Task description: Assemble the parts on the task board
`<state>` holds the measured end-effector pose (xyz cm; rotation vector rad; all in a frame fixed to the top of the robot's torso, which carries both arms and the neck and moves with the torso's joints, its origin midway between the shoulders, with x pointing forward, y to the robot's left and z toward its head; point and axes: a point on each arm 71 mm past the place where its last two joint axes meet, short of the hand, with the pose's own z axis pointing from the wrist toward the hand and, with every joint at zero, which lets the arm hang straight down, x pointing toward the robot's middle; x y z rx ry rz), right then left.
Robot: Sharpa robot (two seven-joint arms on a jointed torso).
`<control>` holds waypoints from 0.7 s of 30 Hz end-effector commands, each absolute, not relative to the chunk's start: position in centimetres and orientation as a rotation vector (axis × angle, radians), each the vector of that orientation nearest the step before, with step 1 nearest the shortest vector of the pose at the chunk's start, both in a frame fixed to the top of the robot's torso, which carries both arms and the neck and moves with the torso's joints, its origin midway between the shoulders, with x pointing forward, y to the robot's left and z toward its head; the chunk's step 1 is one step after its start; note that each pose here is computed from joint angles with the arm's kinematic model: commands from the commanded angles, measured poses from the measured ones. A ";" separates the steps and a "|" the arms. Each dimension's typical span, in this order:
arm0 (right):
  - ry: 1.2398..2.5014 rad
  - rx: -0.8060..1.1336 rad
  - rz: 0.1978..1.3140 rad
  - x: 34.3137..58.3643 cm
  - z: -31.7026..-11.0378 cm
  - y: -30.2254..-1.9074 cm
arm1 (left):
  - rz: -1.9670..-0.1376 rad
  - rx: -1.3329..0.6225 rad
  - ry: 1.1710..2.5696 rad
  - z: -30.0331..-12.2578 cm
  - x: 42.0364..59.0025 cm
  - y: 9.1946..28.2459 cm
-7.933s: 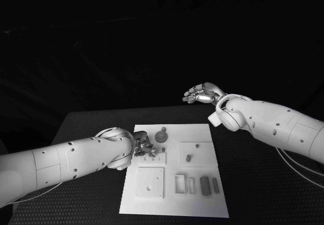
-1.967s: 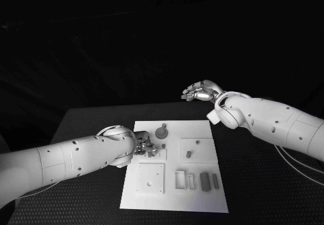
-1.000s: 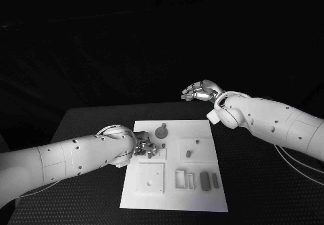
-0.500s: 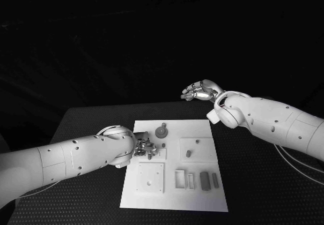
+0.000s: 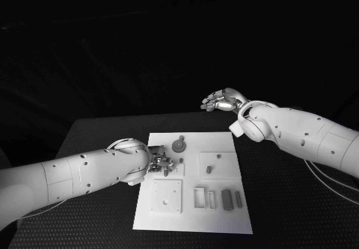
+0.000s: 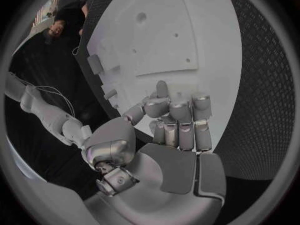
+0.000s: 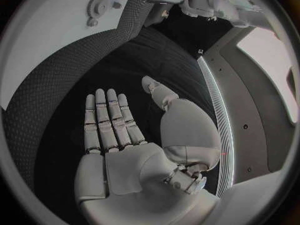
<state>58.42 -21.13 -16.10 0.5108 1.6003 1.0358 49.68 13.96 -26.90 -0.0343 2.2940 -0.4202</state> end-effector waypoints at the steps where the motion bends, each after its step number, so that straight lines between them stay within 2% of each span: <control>1: 1.607 0.502 1.049 58.4 -16.1 -21.0 | -0.410 -0.026 2.320 -27.2 49.5 14.1; 21: 1.607 0.506 1.045 58.3 -16.3 -21.2 | -0.405 -0.052 2.296 -27.1 49.8 14.7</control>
